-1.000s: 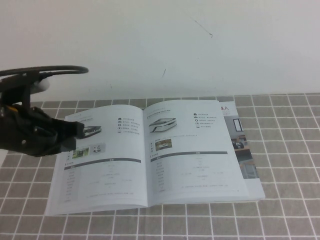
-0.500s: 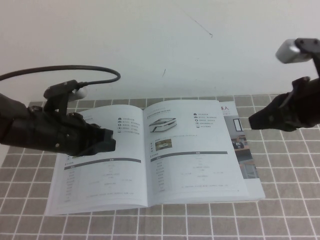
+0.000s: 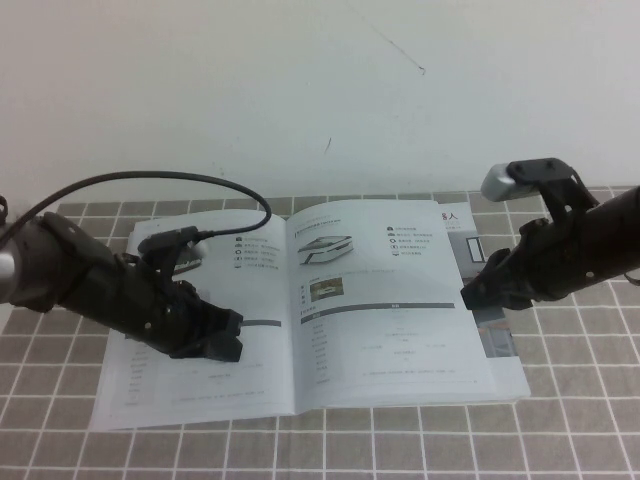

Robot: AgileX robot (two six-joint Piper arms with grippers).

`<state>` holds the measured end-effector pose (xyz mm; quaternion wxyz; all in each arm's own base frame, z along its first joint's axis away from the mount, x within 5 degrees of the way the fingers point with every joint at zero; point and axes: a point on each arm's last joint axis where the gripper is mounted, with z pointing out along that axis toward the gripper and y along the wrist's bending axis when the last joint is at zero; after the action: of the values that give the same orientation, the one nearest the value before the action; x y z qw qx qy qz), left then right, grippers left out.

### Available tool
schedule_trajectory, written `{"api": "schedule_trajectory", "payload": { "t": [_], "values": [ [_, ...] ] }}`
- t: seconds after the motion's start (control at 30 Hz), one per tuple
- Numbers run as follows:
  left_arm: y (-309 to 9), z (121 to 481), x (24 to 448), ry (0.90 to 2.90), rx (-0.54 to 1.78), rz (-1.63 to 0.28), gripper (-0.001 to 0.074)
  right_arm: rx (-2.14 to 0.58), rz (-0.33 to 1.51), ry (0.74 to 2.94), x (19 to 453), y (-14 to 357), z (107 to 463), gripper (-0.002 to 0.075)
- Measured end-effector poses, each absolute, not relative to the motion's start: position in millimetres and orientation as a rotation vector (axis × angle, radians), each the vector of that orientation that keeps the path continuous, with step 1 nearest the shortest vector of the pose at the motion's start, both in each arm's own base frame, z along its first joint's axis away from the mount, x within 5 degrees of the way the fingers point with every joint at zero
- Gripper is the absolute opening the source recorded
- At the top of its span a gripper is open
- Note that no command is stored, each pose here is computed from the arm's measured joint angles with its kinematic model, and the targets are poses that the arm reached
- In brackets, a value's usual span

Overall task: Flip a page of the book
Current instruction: Open the closed book

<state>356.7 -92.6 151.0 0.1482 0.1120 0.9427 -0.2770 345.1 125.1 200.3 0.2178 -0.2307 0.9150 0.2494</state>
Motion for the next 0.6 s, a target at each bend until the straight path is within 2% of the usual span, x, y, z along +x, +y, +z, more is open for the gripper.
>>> {"api": "schedule_trajectory", "payload": {
  "t": [0.27,0.47,0.6],
  "values": [
    [-92,137,358,2.756,0.348,-0.797,-0.0004,-0.595,0.633,2.578,357,123,169,0.0211],
    [-92,138,358,2.756,0.351,-0.795,-0.0004,-0.573,0.602,2.596,362,122,155,0.0288],
    [-92,138,358,2.756,0.352,-0.794,-0.0004,-0.552,0.614,2.607,363,123,150,0.0307]
  ]
}}
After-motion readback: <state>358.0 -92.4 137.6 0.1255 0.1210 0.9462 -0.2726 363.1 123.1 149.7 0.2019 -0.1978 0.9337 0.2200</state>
